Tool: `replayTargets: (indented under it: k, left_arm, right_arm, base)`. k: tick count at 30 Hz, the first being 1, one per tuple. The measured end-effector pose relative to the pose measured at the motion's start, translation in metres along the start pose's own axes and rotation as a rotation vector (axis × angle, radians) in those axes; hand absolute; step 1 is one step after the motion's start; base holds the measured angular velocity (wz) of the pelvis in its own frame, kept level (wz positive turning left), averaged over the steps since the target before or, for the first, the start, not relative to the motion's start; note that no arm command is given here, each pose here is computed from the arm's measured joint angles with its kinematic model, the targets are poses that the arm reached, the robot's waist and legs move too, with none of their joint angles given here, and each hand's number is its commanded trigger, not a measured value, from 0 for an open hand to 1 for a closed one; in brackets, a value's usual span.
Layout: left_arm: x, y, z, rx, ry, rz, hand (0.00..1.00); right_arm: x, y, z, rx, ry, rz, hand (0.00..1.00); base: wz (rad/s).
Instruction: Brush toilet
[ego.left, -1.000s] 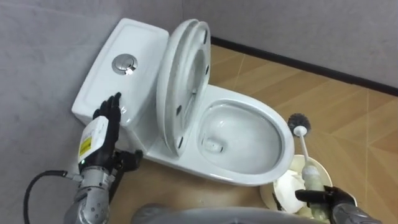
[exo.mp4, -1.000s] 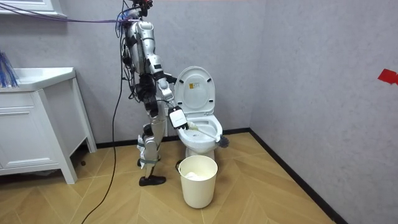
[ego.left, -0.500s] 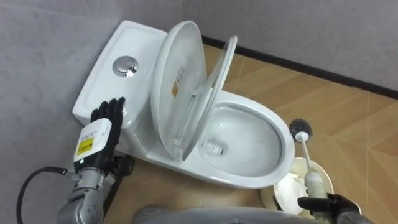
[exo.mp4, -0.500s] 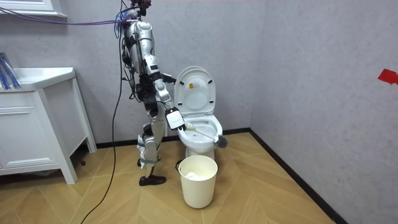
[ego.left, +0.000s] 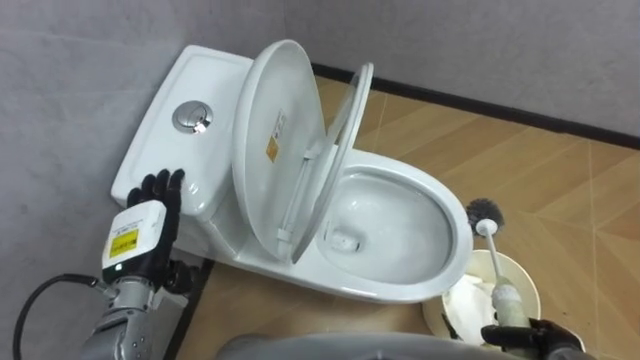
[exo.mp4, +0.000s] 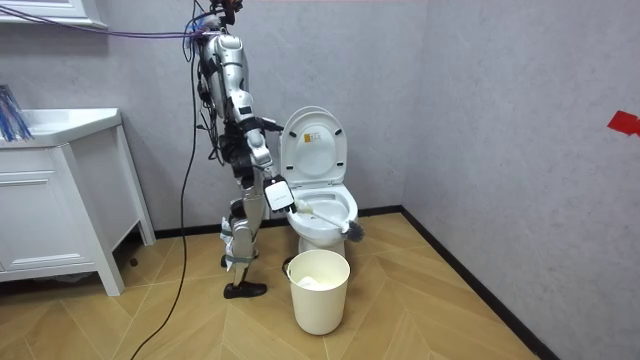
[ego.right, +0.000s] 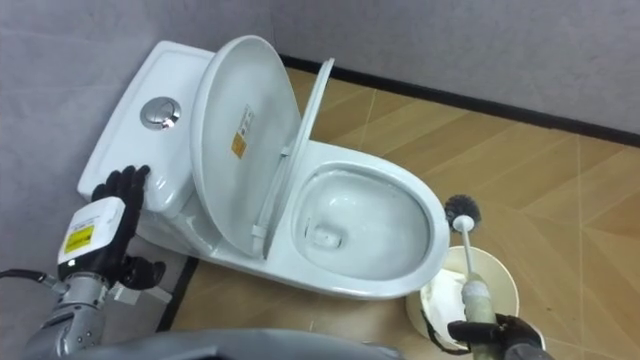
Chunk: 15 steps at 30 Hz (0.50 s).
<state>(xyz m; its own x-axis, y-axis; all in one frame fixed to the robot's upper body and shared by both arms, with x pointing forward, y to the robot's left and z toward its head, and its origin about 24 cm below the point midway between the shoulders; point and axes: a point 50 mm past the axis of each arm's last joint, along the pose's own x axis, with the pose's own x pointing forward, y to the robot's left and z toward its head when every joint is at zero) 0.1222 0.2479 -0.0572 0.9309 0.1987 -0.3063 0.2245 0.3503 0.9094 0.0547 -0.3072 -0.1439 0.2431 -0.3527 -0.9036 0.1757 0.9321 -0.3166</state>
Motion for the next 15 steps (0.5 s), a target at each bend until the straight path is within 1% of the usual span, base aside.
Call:
replayTargets:
  k: [1, 3, 4, 5, 6, 9, 13, 15]
  left_arm:
    - [0.002, 0.003, -0.001, 0.004, 0.003, 0.018, 0.00]
    - [0.009, 0.018, -0.007, 0.017, 0.027, 0.109, 0.00]
    - [0.011, 0.022, -0.008, 0.031, 0.030, 0.129, 0.00]
    - [0.015, 0.029, -0.011, 0.054, 0.035, 0.170, 0.00]
    - [0.017, 0.036, -0.010, 0.073, 0.023, 0.214, 0.00]
    - [0.019, 0.048, -0.008, 0.091, 0.011, 0.299, 0.00]
    - [0.021, 0.053, -0.004, 0.086, -0.006, 0.343, 0.00]
    - [0.023, 0.055, -0.001, 0.081, -0.018, 0.355, 0.00]
  right_arm:
    - [0.000, 0.000, 0.001, -0.013, -0.005, -0.005, 1.00]
    - [0.000, 0.000, 0.009, -0.078, -0.038, -0.022, 1.00]
    - [0.000, 0.000, 0.011, -0.099, -0.047, -0.026, 1.00]
    - [0.000, 0.000, 0.014, -0.136, -0.065, -0.034, 1.00]
    - [-0.001, 0.000, 0.016, -0.168, -0.080, -0.044, 1.00]
    - [-0.002, -0.001, 0.021, -0.256, -0.120, -0.074, 1.00]
    - [-0.004, -0.002, 0.035, -0.361, -0.184, -0.106, 1.00]
    - [-0.007, 0.001, 0.048, -0.422, -0.247, -0.116, 1.00]
  base:
    - [-0.07]
    - [-0.07]
    - [-0.09]
    - [-0.05]
    - [0.00]
    - [0.00]
    - [-0.01]
    - [0.00]
